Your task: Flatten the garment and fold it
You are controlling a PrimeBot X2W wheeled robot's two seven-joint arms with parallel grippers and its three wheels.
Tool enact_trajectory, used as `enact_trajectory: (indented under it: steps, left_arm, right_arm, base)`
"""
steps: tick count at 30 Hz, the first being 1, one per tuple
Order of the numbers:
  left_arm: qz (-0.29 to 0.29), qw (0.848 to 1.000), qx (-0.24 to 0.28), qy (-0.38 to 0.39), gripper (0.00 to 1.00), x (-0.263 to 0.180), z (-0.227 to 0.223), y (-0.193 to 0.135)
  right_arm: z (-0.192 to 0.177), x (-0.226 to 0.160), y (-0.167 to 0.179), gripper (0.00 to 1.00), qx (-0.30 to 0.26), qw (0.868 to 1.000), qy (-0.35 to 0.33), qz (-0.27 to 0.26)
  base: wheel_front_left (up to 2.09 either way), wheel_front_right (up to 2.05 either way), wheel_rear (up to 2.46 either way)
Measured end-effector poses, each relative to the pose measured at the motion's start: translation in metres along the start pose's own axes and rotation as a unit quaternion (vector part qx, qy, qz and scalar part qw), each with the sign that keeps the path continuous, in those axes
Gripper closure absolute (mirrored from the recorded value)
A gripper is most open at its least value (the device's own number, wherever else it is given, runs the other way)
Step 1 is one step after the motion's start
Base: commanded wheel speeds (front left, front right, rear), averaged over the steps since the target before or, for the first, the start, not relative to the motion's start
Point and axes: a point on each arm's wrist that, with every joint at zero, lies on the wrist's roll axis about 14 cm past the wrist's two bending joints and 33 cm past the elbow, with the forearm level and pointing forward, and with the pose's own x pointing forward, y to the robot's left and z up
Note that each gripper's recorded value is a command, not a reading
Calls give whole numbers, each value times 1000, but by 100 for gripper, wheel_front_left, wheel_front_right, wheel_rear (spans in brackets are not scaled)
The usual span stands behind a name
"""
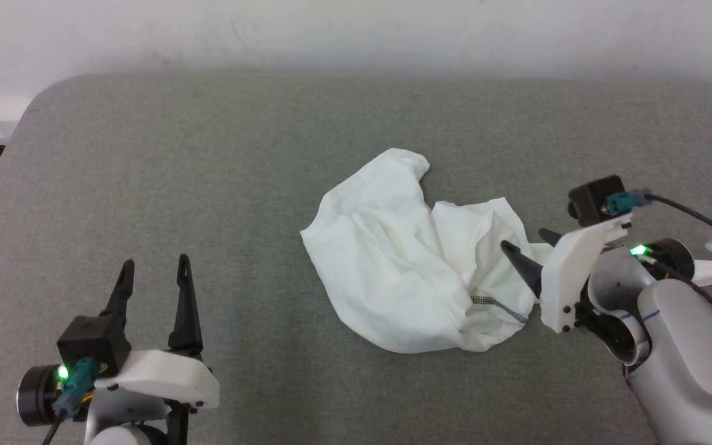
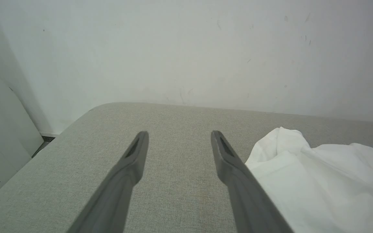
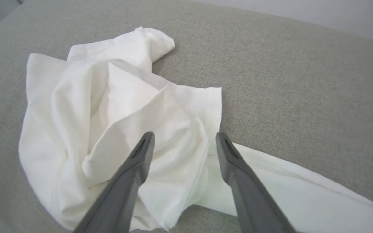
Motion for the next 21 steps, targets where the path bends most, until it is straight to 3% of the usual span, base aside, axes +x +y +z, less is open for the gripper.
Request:
enact_trajectory:
  steps: [6, 13, 20, 21]
  left_arm:
    - [6, 1000, 2, 9, 0, -1, -6, 4]
    - [10, 1000, 0, 11, 0, 7, -12, 4]
    - [21, 1000, -1, 22, 0, 11, -23, 9]
    - [23, 999, -1, 25, 0, 11, -26, 10]
  right_arm:
    - [12, -1, 36, 0, -38, 996, 43, 74]
    - [34, 15, 53, 0, -87, 987, 66, 115]
    - [7, 34, 58, 0, -119, 967, 173, 142]
    - [-2, 34, 57, 46, -122, 962, 196, 144]
  base:
    - [0, 0, 0]
    - [0, 0, 0]
    - [0, 0, 0]
    - [0, 0, 0]
